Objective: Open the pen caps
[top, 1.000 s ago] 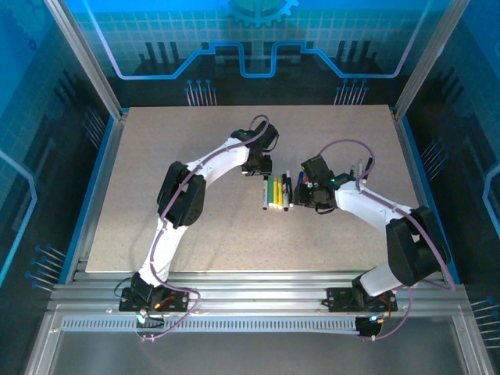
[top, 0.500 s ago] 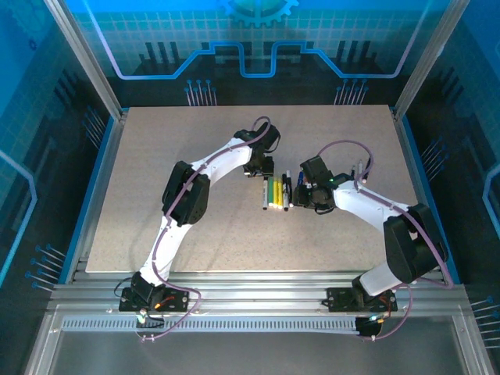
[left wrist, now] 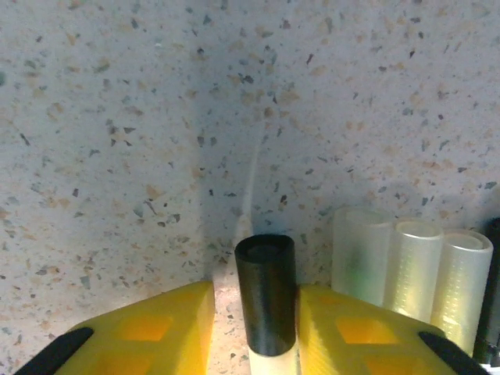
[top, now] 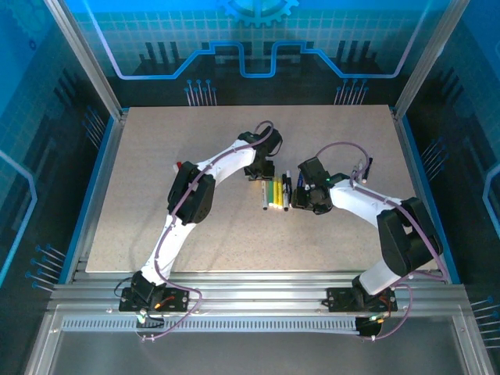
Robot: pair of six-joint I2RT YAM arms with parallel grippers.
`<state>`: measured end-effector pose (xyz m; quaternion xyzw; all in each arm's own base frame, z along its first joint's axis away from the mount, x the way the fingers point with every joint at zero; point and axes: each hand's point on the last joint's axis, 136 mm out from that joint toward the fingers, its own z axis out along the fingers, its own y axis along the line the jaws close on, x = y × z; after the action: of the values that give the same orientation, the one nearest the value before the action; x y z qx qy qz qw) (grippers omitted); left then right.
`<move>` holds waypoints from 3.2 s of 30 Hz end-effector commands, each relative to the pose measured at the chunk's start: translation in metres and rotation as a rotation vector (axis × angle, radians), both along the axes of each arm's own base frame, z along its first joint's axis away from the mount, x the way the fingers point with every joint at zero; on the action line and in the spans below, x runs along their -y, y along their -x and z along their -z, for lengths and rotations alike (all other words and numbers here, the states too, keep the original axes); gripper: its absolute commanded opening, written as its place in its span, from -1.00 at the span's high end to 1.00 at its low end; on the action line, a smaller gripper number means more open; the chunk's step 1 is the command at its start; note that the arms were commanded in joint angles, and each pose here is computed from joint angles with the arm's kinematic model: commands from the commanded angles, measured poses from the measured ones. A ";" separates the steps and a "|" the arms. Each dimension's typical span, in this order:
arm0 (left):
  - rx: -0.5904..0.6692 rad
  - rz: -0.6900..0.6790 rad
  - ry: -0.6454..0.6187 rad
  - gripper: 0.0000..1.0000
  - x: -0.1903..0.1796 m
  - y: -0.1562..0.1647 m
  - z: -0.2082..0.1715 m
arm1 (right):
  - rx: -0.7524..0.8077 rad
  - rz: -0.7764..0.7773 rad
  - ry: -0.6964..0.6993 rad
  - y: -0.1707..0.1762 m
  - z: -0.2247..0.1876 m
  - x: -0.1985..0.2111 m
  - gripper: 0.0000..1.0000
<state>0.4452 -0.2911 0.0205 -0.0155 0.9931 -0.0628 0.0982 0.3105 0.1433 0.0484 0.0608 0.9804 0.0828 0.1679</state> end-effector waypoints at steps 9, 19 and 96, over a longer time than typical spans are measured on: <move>-0.034 0.012 -0.097 0.72 -0.011 0.005 0.019 | 0.010 -0.029 -0.054 -0.005 -0.006 -0.021 0.01; 0.062 -0.009 -0.016 1.00 -0.019 -0.001 -0.044 | 0.066 -0.134 -0.166 -0.004 -0.029 -0.062 0.00; 0.055 -0.050 0.183 0.44 0.006 0.015 -0.072 | 0.069 -0.294 -0.546 -0.003 -0.057 -0.143 1.00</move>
<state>0.4234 -0.3004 0.1013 -0.0372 0.9788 -0.1558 0.1279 0.3165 0.2736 0.0874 -0.0113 0.9274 0.3434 0.1477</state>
